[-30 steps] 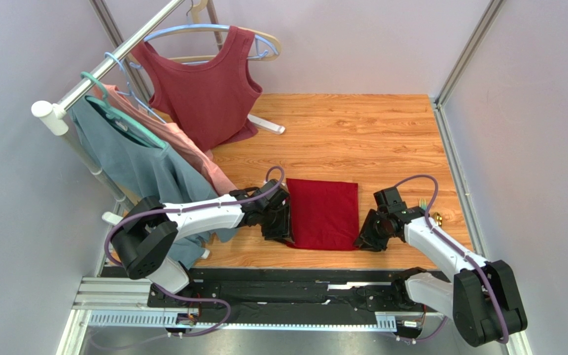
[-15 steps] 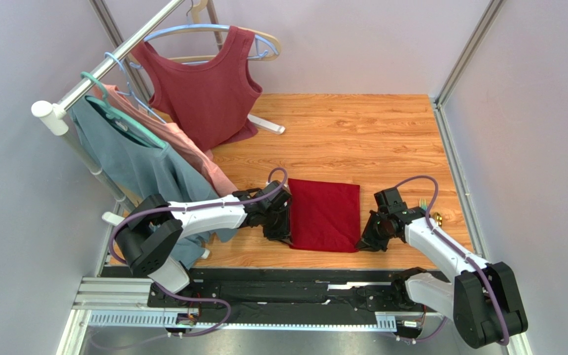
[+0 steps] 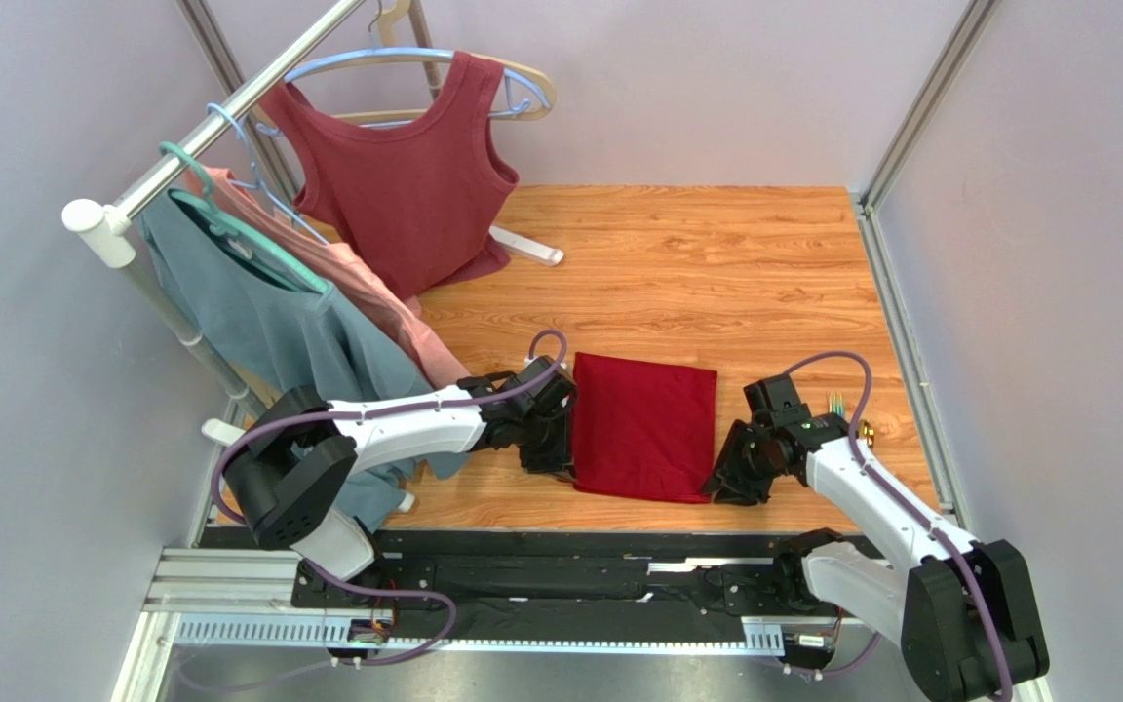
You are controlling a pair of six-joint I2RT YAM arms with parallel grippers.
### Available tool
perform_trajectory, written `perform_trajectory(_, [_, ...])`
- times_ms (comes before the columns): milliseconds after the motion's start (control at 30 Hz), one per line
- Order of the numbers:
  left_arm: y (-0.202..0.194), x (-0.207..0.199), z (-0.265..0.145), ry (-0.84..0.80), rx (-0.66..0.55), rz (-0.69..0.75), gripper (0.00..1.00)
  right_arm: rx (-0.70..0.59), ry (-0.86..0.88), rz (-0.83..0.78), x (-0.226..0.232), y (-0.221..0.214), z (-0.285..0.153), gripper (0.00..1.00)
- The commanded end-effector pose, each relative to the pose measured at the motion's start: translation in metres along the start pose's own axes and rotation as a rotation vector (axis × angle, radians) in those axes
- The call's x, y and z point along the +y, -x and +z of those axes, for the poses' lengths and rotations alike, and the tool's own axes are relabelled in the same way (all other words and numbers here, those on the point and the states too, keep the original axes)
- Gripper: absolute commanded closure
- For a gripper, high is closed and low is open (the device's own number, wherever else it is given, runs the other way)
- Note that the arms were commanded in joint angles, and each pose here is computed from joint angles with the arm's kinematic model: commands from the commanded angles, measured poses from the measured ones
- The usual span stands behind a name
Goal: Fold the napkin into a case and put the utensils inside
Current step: Pick up the square-folded napkin.
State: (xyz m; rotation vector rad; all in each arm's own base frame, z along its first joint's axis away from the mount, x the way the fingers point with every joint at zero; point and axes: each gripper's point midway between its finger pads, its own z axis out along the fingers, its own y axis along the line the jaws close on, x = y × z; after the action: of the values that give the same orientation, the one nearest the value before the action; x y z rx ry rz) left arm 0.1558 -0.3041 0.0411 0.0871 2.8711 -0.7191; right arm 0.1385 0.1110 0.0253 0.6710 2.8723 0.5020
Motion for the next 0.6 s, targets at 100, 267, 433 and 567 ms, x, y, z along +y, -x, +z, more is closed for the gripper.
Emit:
perform_trajectory(100, [0.0030, -0.0078, -0.0077, -0.035, -0.022, 0.018, 0.98, 0.017, 0.031, 0.021, 0.0061, -0.0019, 0.0015, 0.70])
perform_trajectory(267, [0.0026, -0.0061, -0.0081, -0.031, -0.025, 0.020, 0.98, 0.029, 0.038, 0.039, 0.0054, -0.0061, 0.0027, 0.71])
perform_trajectory(433, [0.0033, -0.0082, -0.0084, -0.037, -0.024, 0.022, 0.99, 0.040, 0.040, 0.043, 0.0044, -0.0090, 0.0040, 0.73])
perform_trajectory(567, [0.0049, -0.0094, -0.0100, -0.040, -0.032, 0.025, 1.00, 0.022, 0.054, 0.038, 0.0106, -0.0031, 0.0004, 0.80])
